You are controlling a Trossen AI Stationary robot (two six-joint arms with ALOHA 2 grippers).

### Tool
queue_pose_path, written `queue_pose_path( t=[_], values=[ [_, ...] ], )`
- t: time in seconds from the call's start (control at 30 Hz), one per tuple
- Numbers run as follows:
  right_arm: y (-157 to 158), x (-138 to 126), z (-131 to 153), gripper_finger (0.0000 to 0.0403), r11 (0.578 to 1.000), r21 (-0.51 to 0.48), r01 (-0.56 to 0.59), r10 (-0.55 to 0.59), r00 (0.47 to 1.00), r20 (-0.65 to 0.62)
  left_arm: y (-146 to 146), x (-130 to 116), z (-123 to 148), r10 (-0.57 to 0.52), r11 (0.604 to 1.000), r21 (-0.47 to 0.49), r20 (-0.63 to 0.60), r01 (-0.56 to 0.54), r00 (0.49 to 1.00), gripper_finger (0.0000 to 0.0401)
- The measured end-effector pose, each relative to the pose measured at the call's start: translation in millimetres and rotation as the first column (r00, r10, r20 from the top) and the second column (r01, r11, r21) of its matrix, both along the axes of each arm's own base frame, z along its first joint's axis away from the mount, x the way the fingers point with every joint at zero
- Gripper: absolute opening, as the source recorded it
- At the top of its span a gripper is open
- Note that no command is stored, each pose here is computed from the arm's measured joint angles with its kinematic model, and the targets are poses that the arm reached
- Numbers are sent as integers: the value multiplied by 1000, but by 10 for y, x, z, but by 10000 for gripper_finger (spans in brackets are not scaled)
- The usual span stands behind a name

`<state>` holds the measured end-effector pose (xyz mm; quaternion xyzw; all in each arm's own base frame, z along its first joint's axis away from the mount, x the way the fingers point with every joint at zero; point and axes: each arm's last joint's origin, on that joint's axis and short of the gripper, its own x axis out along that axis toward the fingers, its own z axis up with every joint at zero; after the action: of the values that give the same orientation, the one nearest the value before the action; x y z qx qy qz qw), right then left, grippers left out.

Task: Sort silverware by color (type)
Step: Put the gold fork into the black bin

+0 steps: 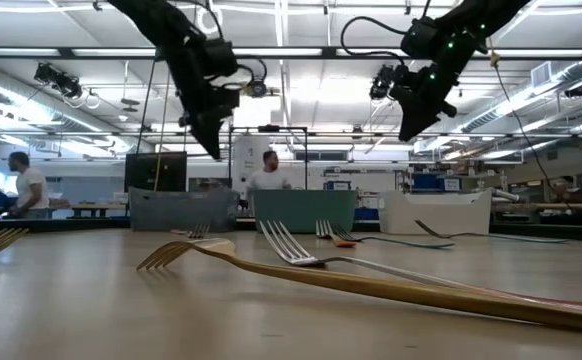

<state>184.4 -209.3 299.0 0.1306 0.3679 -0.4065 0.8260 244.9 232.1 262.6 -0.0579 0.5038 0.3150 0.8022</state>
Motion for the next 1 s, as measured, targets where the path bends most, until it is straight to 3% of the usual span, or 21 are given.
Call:
queue_pose_path(
  t=[0.33,0.47,0.57,0.77,1.0],
  values=[
    [-35,-61,-13,91,997,35,65,-66,998,17,398,-133,-320,85,996,-37,-38,-86,996,15],
    [-44,-75,-13,91,994,16,104,-104,995,-3,425,-117,-395,54,994,-100,-1,-54,999,15],
    [-46,-79,-13,91,993,10,114,-114,993,-11,455,-81,-433,47,995,-94,18,-45,999,15],
    [9,-107,-69,91,988,109,107,-105,994,-28,521,-50,-576,44,994,-104,0,-44,999,15],
    [7,-110,-68,91,986,111,126,-124,992,-23,539,-35,-666,53,991,-125,-14,-55,998,22]
  ],
)
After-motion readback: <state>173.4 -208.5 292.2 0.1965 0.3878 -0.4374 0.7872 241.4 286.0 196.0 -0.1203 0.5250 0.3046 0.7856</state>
